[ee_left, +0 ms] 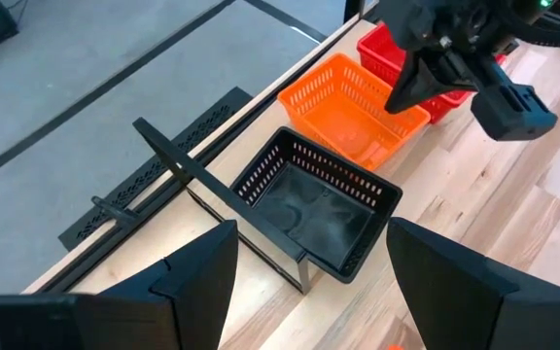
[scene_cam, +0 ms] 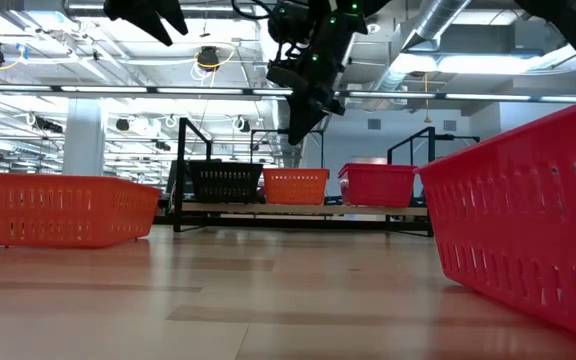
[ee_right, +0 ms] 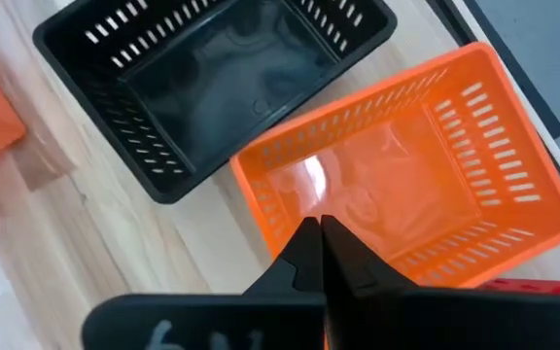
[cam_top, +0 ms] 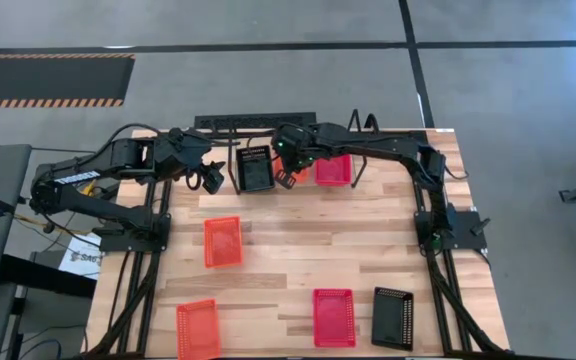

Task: Stack baskets on shelf by color
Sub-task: Adjust the orange stacked bins on the shelf

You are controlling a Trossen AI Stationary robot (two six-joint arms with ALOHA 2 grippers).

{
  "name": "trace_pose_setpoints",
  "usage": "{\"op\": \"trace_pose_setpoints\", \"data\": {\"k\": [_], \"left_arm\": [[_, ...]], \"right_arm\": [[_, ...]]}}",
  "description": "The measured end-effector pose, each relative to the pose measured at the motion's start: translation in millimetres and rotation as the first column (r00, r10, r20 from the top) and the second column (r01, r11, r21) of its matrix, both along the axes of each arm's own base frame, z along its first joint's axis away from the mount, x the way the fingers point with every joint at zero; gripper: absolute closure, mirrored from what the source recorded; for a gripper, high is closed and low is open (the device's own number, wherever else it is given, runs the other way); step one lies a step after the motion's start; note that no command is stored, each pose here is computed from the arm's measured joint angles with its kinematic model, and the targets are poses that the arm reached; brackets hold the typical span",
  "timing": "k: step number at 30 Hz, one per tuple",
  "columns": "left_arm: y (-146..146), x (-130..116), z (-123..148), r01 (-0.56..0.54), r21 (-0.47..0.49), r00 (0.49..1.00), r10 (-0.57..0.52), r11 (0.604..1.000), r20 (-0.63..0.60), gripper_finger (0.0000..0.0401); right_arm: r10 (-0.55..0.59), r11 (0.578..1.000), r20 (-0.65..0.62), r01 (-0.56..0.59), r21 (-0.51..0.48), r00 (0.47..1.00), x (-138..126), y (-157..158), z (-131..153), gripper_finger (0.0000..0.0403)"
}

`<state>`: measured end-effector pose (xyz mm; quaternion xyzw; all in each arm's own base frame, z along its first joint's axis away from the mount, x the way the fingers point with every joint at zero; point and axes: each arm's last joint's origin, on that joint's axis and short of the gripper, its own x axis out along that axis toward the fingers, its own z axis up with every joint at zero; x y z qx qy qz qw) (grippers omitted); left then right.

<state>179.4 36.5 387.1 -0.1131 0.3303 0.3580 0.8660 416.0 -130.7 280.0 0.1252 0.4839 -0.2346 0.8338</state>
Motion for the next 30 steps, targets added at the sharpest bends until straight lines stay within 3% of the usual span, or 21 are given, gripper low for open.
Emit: {"op": "trace_pose_setpoints", "data": {"k": [5,12,17,23,30], "left_arm": [[-0.1,0.0,0.0,0.000,0.000,1.000,0.000,1.000,0.000,0.0150],[-0.2,0.1,-0.1,0.006,-0.007,1.000,-0.006,1.000,0.001,0.0150],[-0.7,0.3,-0.3,0.018,-0.021,1.000,-0.017,1.000,0.004,0.0150],[-0.8,0.3,-0.2,0.013,-0.025,1.000,-0.013,1.000,0.008,0.0150],[-0.8,0.3,-0.3,0.012,-0.025,1.000,-0.012,1.000,0.008,0.0150]], "right_arm": [[0.022,1.000,-0.004,-0.022,0.005,1.000,3.2,8.6,-1.7,0.0402],[0.081,0.997,-0.112,-0.078,0.029,0.990,17.9,19.8,-38.3,0.0402],[0.097,0.995,-0.141,-0.094,0.026,0.985,21.4,17.7,-49.7,0.0402],[0.097,0.995,-0.129,-0.096,0.018,0.987,20.4,17.3,-45.0,0.0402],[0.117,0.993,-0.044,-0.118,-0.021,0.992,17.1,18.5,-13.4,0.0402]]}}
